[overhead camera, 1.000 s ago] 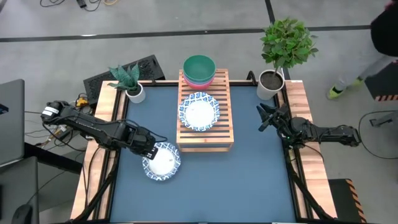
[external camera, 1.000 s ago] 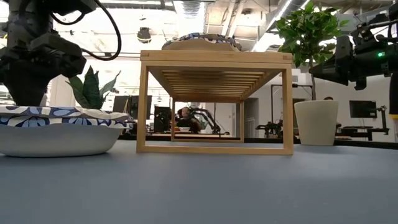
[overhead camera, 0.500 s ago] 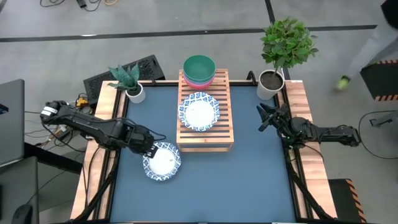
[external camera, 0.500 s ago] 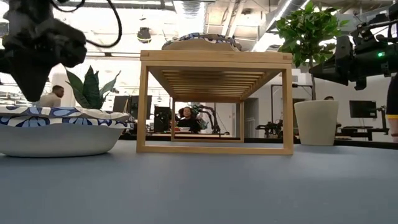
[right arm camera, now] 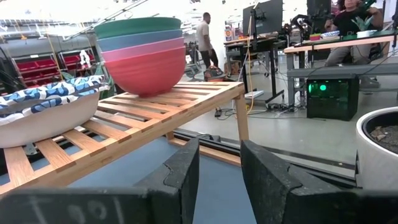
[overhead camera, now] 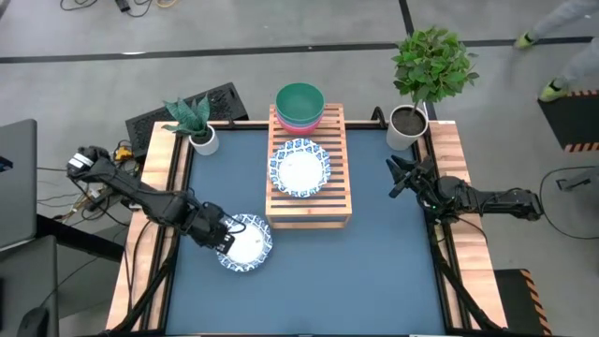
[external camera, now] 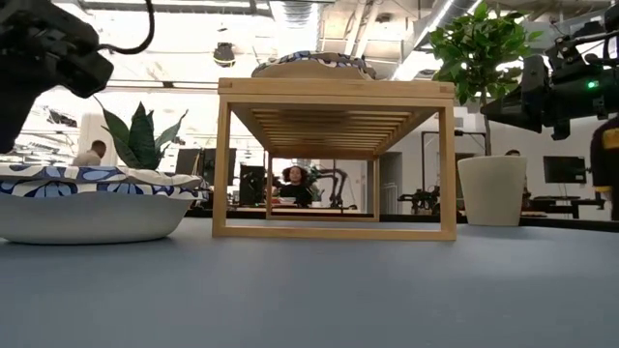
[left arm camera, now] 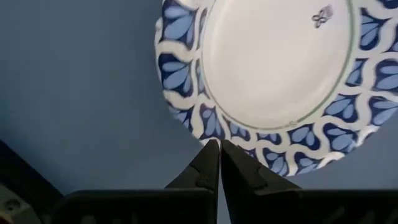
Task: Place and stack bowls onto a shelf
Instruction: Stack the white patterned bowl on the the white patterned bowl
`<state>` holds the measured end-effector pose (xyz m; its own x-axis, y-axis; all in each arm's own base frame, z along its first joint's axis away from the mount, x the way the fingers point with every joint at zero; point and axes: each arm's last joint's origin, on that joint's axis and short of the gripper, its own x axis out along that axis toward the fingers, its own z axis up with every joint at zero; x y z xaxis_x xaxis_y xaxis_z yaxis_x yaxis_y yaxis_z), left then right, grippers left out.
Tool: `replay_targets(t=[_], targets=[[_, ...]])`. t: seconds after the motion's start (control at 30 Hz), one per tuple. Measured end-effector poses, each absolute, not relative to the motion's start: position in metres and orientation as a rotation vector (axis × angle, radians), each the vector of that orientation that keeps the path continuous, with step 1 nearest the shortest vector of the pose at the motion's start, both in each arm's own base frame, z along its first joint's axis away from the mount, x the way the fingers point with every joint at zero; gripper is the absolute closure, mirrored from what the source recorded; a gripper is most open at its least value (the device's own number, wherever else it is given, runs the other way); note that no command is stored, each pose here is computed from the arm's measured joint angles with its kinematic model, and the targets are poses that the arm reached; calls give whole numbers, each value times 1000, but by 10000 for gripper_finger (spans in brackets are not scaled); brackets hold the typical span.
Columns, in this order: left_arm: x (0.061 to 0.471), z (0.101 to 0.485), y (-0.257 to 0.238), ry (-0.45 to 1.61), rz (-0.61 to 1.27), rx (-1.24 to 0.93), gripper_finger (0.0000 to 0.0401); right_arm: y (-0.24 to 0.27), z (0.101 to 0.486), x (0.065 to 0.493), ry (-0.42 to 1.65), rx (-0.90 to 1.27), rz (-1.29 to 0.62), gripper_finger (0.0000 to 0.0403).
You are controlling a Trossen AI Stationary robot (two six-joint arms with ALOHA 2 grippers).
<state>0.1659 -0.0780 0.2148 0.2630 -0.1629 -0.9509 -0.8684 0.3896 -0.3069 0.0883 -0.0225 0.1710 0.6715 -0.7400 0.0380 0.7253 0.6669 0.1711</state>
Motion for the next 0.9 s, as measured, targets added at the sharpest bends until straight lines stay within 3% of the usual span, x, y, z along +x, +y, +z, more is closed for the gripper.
replay_targets(t=[0.23,0.63,0.9], targets=[[162,211,-92,1235,722,-1174,387,-23,171,88,-107,146,-828,259],[162,212,-99,1103,863,-1362,265,-23,171,88,-100,136,-829,259],[165,209,-100,1059,951,-1457,230,-23,171,88,-98,133,-829,259]])
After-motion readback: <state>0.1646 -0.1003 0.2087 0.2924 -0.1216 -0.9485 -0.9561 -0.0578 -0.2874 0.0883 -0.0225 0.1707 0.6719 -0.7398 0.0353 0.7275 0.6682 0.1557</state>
